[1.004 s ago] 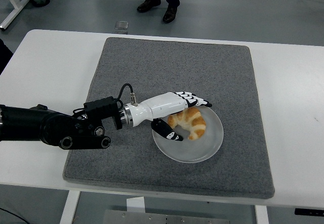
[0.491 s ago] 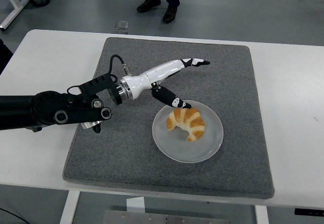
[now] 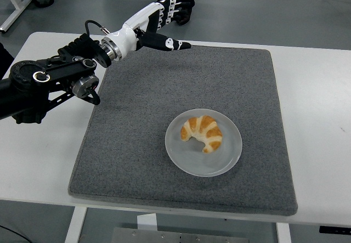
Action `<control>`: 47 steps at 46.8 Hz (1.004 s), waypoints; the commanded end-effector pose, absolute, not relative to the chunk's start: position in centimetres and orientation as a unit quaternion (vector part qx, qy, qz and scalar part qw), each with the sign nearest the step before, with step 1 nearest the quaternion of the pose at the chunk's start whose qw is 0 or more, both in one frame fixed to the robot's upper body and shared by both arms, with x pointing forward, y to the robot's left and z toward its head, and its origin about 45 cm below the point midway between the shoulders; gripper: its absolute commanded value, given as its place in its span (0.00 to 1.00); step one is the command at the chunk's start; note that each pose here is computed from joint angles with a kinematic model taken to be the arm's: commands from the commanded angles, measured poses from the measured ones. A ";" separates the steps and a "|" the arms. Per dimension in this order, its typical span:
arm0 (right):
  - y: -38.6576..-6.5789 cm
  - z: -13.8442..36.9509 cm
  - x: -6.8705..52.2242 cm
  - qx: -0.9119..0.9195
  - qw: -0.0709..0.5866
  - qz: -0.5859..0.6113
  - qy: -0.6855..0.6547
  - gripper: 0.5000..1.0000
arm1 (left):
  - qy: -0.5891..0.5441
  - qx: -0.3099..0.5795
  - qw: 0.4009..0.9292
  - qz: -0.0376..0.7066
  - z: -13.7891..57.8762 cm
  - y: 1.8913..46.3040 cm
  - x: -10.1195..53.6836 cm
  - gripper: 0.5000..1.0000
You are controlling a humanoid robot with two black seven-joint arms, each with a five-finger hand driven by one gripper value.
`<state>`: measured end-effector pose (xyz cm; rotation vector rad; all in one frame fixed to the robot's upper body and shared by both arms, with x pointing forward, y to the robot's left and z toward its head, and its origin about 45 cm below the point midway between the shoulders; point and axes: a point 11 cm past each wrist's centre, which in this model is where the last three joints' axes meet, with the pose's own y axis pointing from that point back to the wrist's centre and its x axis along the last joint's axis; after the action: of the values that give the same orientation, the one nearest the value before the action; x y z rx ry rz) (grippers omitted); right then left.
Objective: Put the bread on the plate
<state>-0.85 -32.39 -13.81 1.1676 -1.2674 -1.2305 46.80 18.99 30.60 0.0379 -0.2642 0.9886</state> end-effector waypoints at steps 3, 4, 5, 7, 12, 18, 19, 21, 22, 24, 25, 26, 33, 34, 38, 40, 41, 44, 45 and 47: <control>-32.4 -13.8 -0.9 0.481 0.490 -0.507 -0.522 0.90 | -0.098 0.000 0.866 0.491 31.2 20.7 48.0 0.98; -32.4 -13.8 -0.9 0.481 0.490 -0.507 -0.522 0.90 | -0.094 -0.003 0.865 0.494 31.2 21.0 48.2 0.98; -32.4 -13.8 -0.9 0.480 0.491 -0.506 -0.522 0.90 | -0.090 -0.005 0.863 0.496 31.3 21.3 48.4 0.98; -32.4 -13.8 -0.9 0.481 0.490 -0.506 -0.522 0.90 | -0.080 -0.011 0.861 0.503 31.3 22.0 48.7 0.98; -32.4 -13.8 -0.9 0.480 0.490 -0.506 -0.522 0.90 | -0.053 -0.033 0.853 0.518 31.7 23.8 49.5 0.98; -32.4 -13.8 -0.9 0.480 0.490 -0.506 -0.522 0.90 | -0.016 -0.042 0.843 0.537 31.3 25.8 50.2 0.98; -32.4 -13.8 -0.9 0.480 0.490 -0.506 -0.522 0.90 | -0.010 -0.044 0.840 0.540 31.3 26.3 50.3 0.98; -32.4 -13.8 -0.9 0.480 0.490 -0.506 -0.522 0.90 | 0.002 -0.052 0.835 0.547 31.2 27.0 50.5 0.98; -32.4 -13.8 -0.9 0.480 0.490 -0.506 -0.522 0.90 | 0.009 -0.056 0.833 0.550 31.2 27.3 50.6 0.98; -32.4 -13.8 -0.9 0.480 0.490 -0.506 -0.522 0.90 | 0.019 -0.064 0.830 0.554 31.2 27.9 50.7 0.98; -32.4 -13.8 -0.9 0.480 0.490 -0.506 -0.522 0.90 | 0.024 -0.067 0.828 0.556 31.1 28.2 50.7 0.98; -32.4 -13.8 -0.9 0.480 0.490 -0.506 -0.522 0.90 | 0.028 -0.069 0.827 0.557 31.1 28.4 50.8 0.98; -32.4 -13.8 -0.9 0.480 0.490 -0.506 -0.522 0.91 | 0.059 -0.080 0.820 0.563 30.9 29.7 51.0 0.98; -32.4 -13.8 -0.9 0.480 0.490 -0.506 -0.522 0.90 | 0.065 -0.085 0.819 0.564 30.9 29.8 51.0 0.98; -32.4 -13.8 -0.9 0.480 0.490 -0.506 -0.522 0.90 | 0.084 -0.098 0.813 0.567 30.2 30.7 50.8 0.98; -32.4 -13.8 -0.9 0.481 0.490 -0.507 -0.522 0.90 | 0.092 -0.104 0.812 0.566 29.9 30.9 50.7 0.98; -32.4 -13.8 -0.9 0.481 0.490 -0.507 -0.522 0.90 | 0.094 -0.107 0.812 0.566 29.8 30.9 50.6 0.98; -32.4 -13.8 -0.9 0.480 0.491 -0.506 -0.522 0.90 | 0.102 -0.121 0.813 0.561 29.7 31.0 50.5 0.98; -32.4 -13.8 -0.9 0.480 0.490 -0.506 -0.522 0.90 | 0.105 -0.128 0.813 0.559 29.6 31.1 50.4 0.98; -32.4 -13.8 -0.9 0.480 0.490 -0.506 -0.522 0.90 | 0.112 -0.136 0.810 0.559 29.2 31.4 50.1 0.98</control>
<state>-0.86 -32.40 -13.81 1.1666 -1.2682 -1.2302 50.44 31.06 29.68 -0.2624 0.2206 1.1968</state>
